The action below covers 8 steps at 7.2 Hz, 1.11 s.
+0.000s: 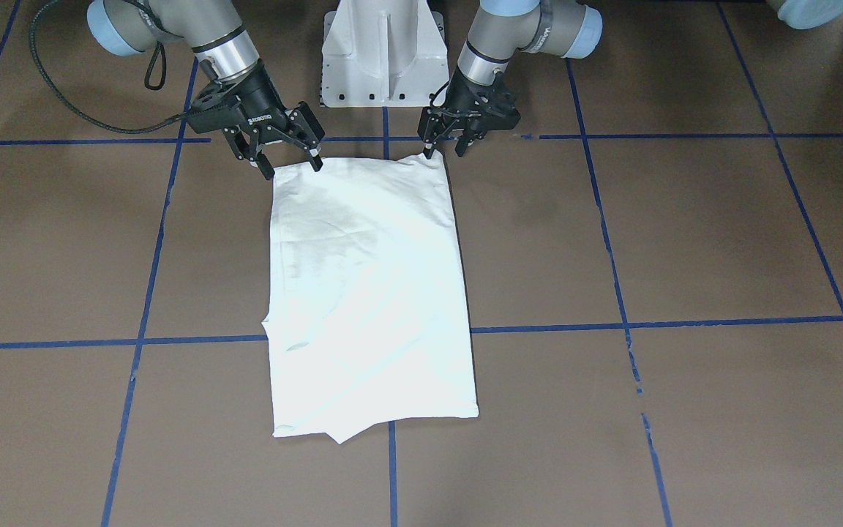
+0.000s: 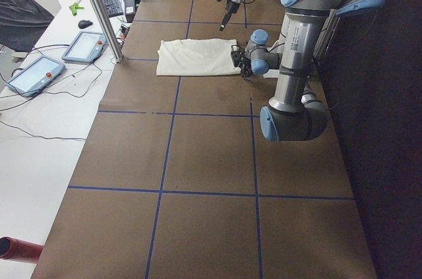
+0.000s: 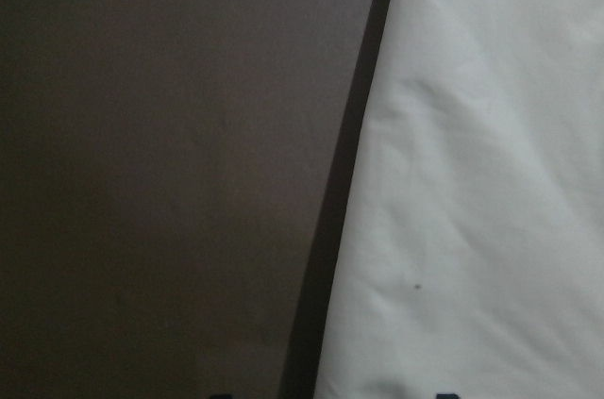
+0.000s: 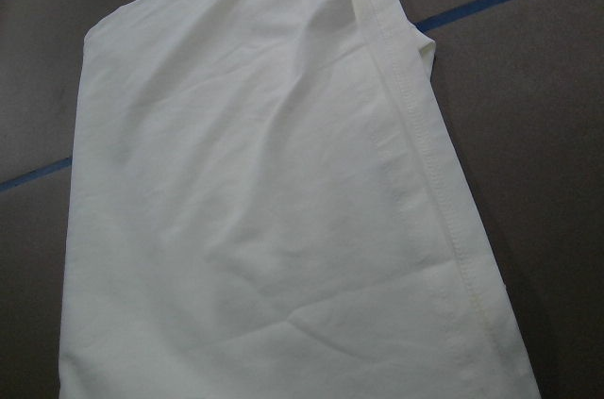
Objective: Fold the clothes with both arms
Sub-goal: 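Move both grippers to the shirt corners nearest the robot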
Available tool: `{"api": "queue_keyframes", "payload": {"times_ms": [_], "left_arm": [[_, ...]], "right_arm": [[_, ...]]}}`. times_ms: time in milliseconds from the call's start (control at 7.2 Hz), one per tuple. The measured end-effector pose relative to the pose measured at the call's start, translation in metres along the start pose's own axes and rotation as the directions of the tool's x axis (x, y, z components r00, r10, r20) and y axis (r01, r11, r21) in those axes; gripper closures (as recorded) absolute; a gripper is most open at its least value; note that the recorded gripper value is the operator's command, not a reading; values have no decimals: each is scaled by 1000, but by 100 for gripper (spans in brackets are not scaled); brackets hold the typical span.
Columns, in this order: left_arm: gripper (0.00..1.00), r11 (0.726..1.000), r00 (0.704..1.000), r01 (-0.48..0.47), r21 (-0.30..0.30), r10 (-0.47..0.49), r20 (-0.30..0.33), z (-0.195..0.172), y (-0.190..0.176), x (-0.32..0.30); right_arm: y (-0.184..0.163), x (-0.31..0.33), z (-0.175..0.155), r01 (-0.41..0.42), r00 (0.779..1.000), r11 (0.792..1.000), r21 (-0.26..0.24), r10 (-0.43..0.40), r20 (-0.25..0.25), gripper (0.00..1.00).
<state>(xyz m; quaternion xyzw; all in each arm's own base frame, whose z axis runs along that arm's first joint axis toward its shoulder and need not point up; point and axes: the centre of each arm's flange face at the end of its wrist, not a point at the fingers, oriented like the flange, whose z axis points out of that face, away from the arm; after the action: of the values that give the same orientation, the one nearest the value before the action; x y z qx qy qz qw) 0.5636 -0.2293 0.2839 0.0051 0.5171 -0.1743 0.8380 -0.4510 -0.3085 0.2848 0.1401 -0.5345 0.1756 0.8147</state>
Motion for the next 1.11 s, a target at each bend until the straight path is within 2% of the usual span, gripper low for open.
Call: {"api": "queue_keyframes", "payload": {"times_ms": [556,1111], "left_arm": [[33,999,1000,9,50,-7,-30,-3,-6,12],[33,998,1000,10,66,-8,-20,5,-8,9]], "right_arm": [[-1,2,2,-1,1000,1000,12,1,-6,0],[-1,3,2,-5,1000,1000,17,5,-6,0]]}}
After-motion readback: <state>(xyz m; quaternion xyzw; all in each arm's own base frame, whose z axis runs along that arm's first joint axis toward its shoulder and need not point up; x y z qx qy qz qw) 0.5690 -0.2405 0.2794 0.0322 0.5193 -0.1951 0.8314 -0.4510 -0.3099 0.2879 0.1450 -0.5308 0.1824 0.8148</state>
